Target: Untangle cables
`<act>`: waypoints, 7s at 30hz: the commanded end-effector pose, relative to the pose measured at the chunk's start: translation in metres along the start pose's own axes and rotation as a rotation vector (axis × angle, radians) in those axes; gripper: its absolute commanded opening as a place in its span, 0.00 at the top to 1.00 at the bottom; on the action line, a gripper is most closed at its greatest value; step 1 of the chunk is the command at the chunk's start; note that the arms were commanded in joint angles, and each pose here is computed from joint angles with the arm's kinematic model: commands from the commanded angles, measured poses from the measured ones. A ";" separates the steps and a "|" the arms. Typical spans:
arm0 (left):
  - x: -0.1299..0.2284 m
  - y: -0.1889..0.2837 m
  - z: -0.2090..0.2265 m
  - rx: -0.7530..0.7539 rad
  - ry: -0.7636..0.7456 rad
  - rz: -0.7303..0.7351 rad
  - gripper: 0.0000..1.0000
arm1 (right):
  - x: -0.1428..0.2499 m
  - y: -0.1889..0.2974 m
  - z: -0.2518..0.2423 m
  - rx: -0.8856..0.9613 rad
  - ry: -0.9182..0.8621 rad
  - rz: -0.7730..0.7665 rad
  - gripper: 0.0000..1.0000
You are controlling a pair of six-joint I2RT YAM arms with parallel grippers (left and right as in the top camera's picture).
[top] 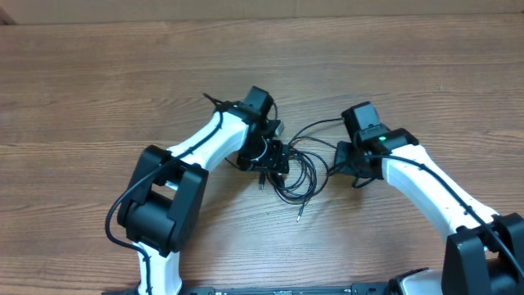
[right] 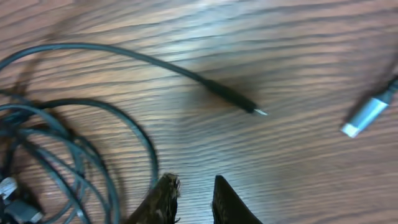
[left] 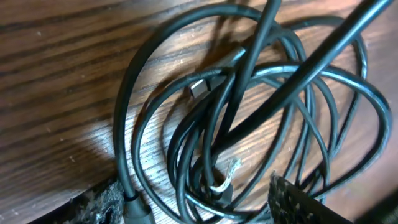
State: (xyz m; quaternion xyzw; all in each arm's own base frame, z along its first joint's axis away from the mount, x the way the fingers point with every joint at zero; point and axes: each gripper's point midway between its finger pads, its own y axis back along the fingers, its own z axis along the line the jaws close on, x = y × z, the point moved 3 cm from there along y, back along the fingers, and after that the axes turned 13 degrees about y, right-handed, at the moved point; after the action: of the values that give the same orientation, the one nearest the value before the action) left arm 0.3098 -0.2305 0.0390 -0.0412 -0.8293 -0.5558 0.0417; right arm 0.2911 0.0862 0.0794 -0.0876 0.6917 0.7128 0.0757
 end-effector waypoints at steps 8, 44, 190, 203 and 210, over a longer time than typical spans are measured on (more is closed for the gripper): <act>-0.012 0.020 0.030 -0.354 0.101 -0.131 0.09 | 0.002 -0.002 -0.008 0.021 -0.022 0.015 0.80; -0.012 0.021 -0.027 -0.163 0.034 -0.174 0.96 | 0.009 0.002 0.028 -0.240 0.106 0.058 0.60; -0.006 -0.020 -0.028 -0.225 0.237 -0.123 0.95 | 0.016 -0.038 0.023 -0.244 0.138 -0.069 0.00; -0.003 0.091 -0.098 0.177 -0.149 -0.173 0.96 | 0.016 -0.041 0.012 -0.167 0.047 -0.068 0.00; 0.013 0.205 -0.110 0.314 -0.214 -0.432 0.96 | 0.016 -0.041 0.012 -0.167 0.047 -0.068 0.00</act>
State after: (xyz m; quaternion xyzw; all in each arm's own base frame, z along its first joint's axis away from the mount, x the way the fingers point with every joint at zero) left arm 0.3253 -0.2668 0.2080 0.0507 -0.8822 -0.4583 -0.0957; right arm 0.2874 0.1030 0.0410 -0.1426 0.6188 0.7690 0.0735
